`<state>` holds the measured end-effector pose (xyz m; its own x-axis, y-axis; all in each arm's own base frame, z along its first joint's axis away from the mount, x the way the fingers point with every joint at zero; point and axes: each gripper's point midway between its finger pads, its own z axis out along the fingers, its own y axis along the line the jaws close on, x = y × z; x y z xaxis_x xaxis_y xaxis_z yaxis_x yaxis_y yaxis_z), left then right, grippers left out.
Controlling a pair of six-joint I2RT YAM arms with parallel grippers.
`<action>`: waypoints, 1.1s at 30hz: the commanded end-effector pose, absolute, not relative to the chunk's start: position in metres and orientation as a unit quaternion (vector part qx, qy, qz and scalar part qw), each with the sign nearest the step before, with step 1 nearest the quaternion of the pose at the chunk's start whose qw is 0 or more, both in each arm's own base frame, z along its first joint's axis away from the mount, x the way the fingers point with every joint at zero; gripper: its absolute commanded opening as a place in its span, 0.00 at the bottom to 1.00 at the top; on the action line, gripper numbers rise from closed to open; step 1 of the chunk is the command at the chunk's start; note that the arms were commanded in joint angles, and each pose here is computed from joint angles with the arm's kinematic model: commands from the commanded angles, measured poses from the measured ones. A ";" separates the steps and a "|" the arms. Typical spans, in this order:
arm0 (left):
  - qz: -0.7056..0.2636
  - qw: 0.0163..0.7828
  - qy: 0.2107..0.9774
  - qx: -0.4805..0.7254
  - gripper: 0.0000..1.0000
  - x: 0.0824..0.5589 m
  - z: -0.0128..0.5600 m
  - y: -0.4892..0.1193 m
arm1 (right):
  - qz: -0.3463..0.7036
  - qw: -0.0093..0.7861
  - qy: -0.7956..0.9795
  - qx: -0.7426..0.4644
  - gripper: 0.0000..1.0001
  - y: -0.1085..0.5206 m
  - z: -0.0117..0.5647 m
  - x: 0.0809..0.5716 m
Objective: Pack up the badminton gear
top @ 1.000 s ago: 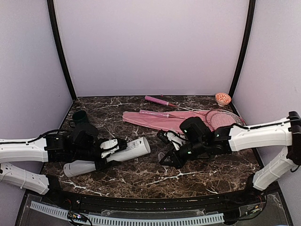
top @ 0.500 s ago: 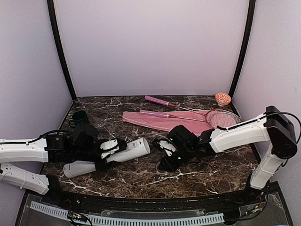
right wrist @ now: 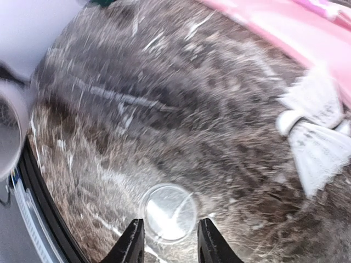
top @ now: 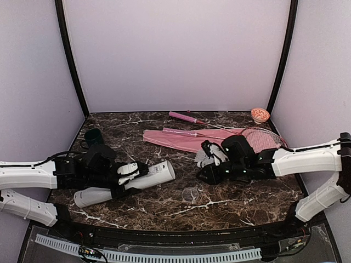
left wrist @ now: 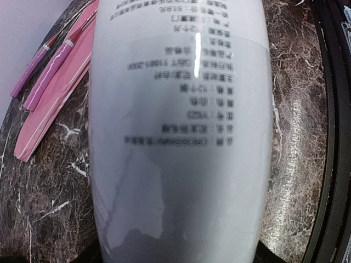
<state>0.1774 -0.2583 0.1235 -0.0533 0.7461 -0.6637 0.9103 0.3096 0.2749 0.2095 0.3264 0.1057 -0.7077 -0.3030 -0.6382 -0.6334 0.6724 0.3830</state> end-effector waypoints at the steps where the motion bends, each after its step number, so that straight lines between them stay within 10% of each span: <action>1: -0.117 0.378 0.717 0.574 0.43 0.177 0.125 -0.260 | 0.314 0.352 0.866 -0.165 0.36 0.301 0.135 0.248; 33: -0.152 0.413 0.711 0.548 0.44 0.176 0.150 -0.267 | 0.292 0.368 0.879 -0.082 0.30 0.278 0.073 0.302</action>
